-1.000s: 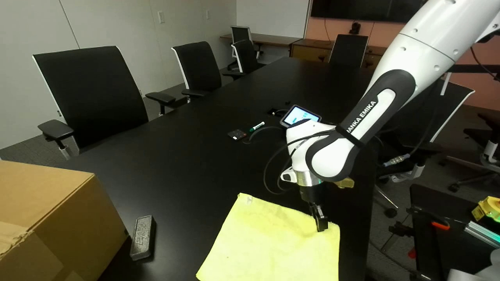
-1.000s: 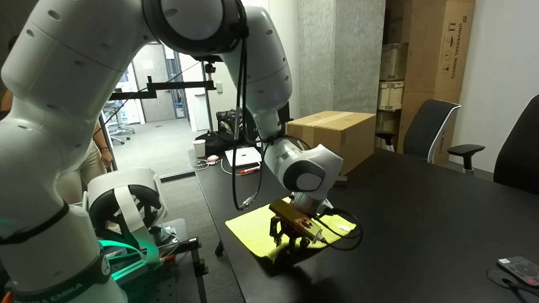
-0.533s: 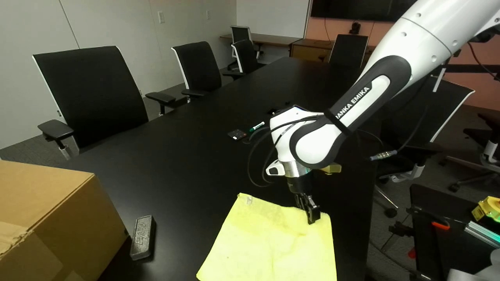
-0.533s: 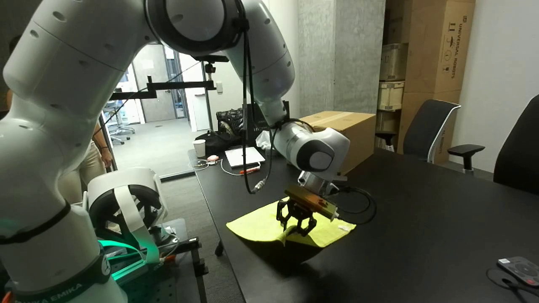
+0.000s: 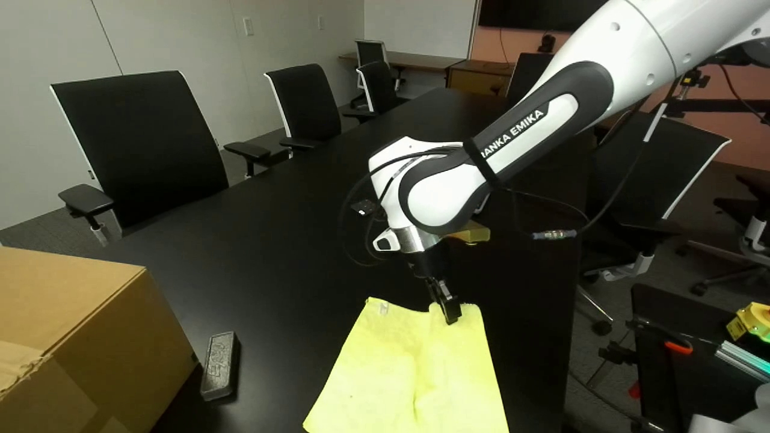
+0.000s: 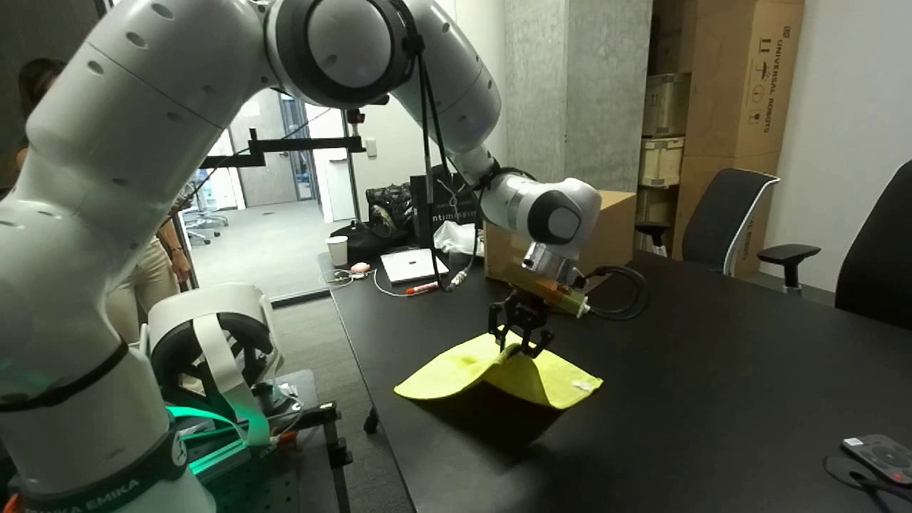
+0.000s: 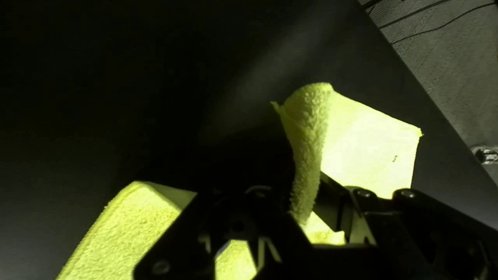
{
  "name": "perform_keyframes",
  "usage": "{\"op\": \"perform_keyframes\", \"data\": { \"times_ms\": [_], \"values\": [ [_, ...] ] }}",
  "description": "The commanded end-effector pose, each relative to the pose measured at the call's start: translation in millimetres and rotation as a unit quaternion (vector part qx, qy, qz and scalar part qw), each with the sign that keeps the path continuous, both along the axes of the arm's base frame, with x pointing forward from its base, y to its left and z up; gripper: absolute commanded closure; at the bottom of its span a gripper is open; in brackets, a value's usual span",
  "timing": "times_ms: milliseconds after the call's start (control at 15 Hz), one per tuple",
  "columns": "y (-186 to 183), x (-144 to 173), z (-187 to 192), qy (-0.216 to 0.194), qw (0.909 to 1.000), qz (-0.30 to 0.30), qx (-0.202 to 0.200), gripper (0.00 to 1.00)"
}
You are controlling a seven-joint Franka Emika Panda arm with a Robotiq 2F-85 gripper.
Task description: Fold the yellow towel from bottom to top
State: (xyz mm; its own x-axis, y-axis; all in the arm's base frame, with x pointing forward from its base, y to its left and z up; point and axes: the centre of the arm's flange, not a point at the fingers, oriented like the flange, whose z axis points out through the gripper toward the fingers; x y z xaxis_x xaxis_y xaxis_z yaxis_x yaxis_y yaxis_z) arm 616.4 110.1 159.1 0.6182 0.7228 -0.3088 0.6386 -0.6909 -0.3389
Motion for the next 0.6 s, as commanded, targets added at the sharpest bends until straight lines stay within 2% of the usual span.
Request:
{"op": "perform_keyframes", "data": {
  "times_ms": [0,267,533],
  "values": [
    [18,59,-6,0.036,0.9972,-0.044,-0.049,0.97],
    [27,88,-24,0.056,0.9864,-0.122,-0.095,0.97],
    [27,109,-26,0.002,0.9727,-0.207,-0.105,0.97]
  ]
}}
